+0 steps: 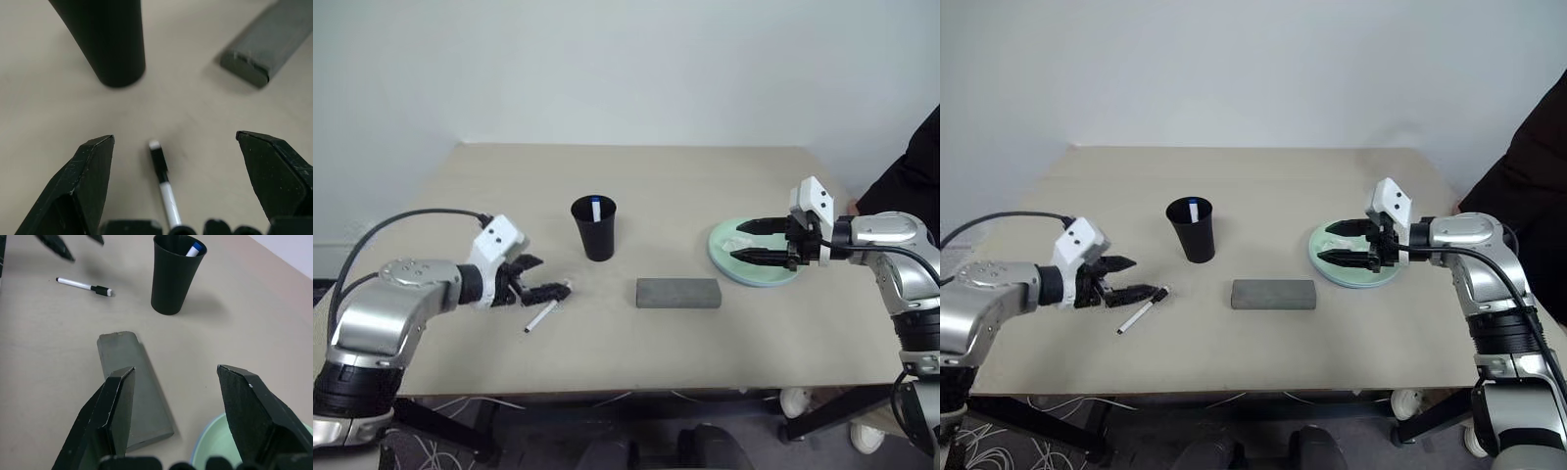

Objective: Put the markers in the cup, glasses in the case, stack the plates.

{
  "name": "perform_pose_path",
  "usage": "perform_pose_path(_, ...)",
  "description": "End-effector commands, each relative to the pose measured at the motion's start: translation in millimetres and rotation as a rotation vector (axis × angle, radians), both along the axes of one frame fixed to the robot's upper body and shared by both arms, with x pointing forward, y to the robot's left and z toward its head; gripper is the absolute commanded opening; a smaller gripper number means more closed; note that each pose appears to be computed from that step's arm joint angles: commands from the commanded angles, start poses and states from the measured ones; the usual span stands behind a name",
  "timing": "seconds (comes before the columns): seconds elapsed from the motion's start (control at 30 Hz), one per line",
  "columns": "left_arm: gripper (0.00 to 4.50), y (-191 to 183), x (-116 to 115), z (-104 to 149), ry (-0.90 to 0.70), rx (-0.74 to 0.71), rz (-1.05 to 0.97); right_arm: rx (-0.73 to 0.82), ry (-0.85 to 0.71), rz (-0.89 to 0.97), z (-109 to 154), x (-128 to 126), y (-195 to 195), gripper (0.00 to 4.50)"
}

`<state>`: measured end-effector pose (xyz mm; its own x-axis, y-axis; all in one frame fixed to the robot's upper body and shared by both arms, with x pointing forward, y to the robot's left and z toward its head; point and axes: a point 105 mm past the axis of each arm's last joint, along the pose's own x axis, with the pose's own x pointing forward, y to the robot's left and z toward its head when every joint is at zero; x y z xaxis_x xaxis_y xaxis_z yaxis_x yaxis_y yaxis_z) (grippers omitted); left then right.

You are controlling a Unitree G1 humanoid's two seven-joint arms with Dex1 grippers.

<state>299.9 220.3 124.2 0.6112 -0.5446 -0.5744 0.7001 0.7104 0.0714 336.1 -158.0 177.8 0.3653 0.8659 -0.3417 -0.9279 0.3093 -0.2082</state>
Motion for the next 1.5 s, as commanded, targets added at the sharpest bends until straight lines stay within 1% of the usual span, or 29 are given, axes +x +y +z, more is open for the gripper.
perform_pose_path(0.03, 4.24, -2, 2, -12, -0.019, 0.065, 0.030, 0.017, -0.051, 0.021, 15, -2, 5, 2.88)
perform_pose_path(0.2, 4.24, -2, 13, -26, -0.056, 0.099, 0.065, 0.016, -0.053, 0.019, 16, -1, 5, 2.88)
perform_pose_path(0.3, 4.24, 3, 19, -30, -0.092, 0.121, 0.069, 0.015, -0.053, 0.018, 15, -2, 6, 2.88)
perform_pose_path(0.53, 4.24, 6, 26, -41, -0.080, 0.116, 0.082, 0.017, -0.057, 0.012, 14, -2, 6, 2.88)
perform_pose_path(0.63, 4.24, 3, 29, -44, -0.069, 0.075, 0.092, 0.019, -0.061, 0.012, 14, -2, 7, 2.88)
perform_pose_path(0.87, 4.24, -4, 32, -53, -0.034, 0.065, 0.077, 0.021, -0.064, 0.013, 14, -2, 8, 2.88)
perform_pose_path(0.97, 3.64, -4, 33, -54, -0.022, 0.075, 0.071, 0.020, -0.065, 0.014, 14, -2, 8, 2.88)
perform_pose_path(1.0, 3.35, -4, 33, -54, -0.018, 0.084, 0.064, 0.020, -0.065, 0.014, 14, -2, 8, 2.88)
perform_pose_path(1.27, 3.35, 0, 41, -49, 0.053, 0.192, -0.011, 0.019, -0.061, 0.018, 11, 0, 10, 2.88)
perform_pose_path(1.5, 3.35, 4, 50, -37, 0.122, 0.268, -0.046, 0.026, -0.064, 0.022, 10, 1, 14, 2.88)
